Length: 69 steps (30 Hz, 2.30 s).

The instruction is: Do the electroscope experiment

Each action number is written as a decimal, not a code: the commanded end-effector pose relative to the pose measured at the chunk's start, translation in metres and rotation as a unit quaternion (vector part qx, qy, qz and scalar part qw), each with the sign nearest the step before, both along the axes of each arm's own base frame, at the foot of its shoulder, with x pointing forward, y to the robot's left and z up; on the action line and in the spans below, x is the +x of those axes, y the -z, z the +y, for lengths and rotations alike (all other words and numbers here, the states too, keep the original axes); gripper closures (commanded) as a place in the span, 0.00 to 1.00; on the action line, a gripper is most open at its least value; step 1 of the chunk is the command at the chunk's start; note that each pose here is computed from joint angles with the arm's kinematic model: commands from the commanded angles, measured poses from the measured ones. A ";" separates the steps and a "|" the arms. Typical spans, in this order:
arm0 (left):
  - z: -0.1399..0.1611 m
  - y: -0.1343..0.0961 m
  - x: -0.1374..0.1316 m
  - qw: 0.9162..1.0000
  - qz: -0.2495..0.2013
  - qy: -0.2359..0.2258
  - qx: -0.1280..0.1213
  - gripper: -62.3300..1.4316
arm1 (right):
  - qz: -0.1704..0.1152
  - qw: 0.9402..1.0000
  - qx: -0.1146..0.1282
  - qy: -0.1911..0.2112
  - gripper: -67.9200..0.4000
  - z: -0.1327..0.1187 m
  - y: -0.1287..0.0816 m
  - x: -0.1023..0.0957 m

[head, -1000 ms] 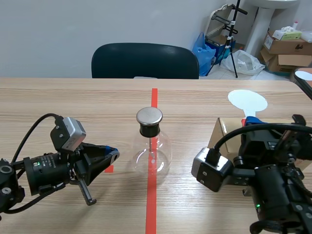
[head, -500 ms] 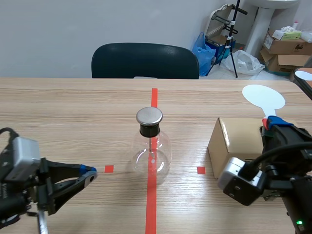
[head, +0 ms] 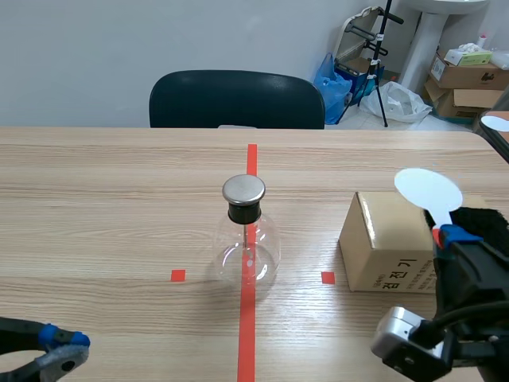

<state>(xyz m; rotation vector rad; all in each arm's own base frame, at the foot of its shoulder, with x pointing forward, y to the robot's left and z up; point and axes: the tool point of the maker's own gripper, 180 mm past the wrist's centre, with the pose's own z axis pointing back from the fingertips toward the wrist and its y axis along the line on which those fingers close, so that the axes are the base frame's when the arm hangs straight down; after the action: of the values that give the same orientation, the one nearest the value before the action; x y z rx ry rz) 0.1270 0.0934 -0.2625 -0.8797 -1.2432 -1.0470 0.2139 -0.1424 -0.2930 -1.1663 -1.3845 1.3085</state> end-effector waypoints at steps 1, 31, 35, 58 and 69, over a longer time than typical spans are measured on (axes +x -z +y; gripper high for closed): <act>-0.004 -0.013 0.007 1.000 -0.017 -0.006 -0.023 0.93 | -0.035 0.999 -0.005 0.007 0.98 -0.003 -0.010 0.007; -0.006 -0.034 0.018 0.998 -0.035 -0.018 -0.054 0.00 | 0.019 0.999 -0.020 0.020 0.98 0.000 0.036 0.018; -0.006 -0.034 0.018 0.998 -0.035 -0.019 -0.053 0.00 | 0.022 1.000 -0.016 0.016 0.98 0.004 0.038 0.018; -0.006 -0.034 0.018 0.998 -0.035 -0.019 -0.053 0.00 | 0.032 0.999 0.000 0.022 0.98 0.007 0.042 0.007; -0.006 -0.034 0.018 0.998 -0.035 -0.019 -0.053 0.00 | 0.032 0.999 0.001 0.022 0.98 0.007 0.042 0.007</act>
<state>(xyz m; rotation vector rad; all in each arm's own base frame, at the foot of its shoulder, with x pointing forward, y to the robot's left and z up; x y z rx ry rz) 0.1438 0.0880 -0.2333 -0.8889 -1.3575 -1.0167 0.2178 -0.1323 -0.3494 -1.0665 -1.2704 1.3214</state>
